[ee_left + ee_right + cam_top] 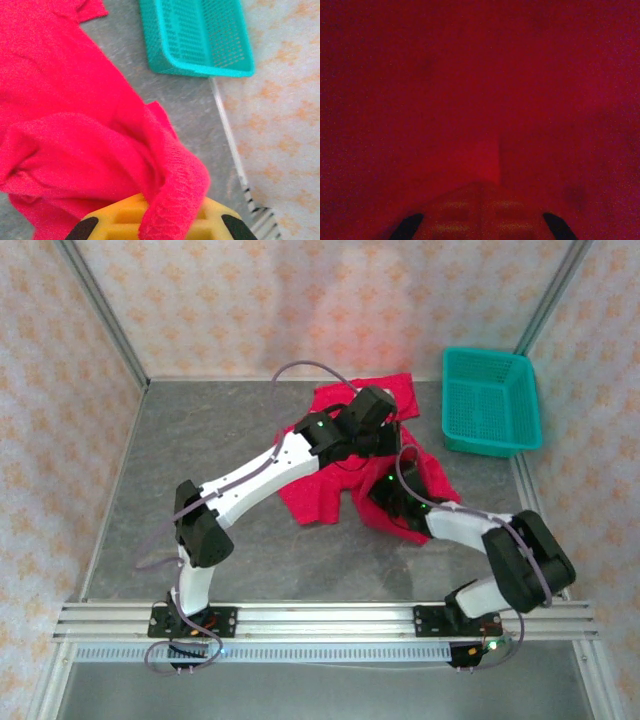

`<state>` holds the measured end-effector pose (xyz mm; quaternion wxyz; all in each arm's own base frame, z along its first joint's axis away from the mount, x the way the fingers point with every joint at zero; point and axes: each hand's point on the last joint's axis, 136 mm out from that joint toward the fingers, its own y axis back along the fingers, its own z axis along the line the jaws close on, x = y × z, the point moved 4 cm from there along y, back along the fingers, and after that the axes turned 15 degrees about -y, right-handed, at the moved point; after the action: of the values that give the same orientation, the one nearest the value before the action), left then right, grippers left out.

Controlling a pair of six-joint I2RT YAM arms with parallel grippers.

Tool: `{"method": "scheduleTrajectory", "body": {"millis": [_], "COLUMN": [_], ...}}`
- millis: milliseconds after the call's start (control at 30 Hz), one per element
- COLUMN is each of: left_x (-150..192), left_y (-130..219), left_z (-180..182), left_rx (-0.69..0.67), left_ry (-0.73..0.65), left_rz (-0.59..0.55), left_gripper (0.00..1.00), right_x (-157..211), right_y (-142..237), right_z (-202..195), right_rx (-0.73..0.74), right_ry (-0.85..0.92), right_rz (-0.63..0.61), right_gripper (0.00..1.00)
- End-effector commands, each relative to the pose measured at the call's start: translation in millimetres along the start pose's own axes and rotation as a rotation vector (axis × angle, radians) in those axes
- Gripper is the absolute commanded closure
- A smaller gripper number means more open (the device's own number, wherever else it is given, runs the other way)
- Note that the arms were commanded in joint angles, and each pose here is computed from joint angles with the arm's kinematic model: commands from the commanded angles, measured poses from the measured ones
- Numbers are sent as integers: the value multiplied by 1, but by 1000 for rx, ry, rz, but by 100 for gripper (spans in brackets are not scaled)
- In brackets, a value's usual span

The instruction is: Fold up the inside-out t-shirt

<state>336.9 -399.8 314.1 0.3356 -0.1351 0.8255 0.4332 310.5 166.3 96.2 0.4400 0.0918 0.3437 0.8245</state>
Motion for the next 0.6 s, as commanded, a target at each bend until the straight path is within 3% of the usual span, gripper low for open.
{"method": "scheduleTrajectory", "body": {"millis": [0,67,333,433,567], "left_x": [-21,-29,-47,-46,-47], "left_y": [37,52,94,102,111], "left_z": [-42,-61,-107,-105,-68], "left_rx": [103,149,309,296,129], "left_ry": [27,18,26,0,-55], "left_rz": [-68,-101,-189,-187,-199], "left_gripper": [100,100,100,100,100], "right_x": [-36,-44,-43,-37,-34], "right_y": [-5,-17,-88,-102,-80], "right_z": [59,68,91,93,79], "right_rx": [-118,-90,-78,-53,-6], "right_ry": [-15,-19,-101,-98,-53], "right_rz": [-200,-222,-118,-86,-79], "right_gripper": [88,70,43,42,41]}}
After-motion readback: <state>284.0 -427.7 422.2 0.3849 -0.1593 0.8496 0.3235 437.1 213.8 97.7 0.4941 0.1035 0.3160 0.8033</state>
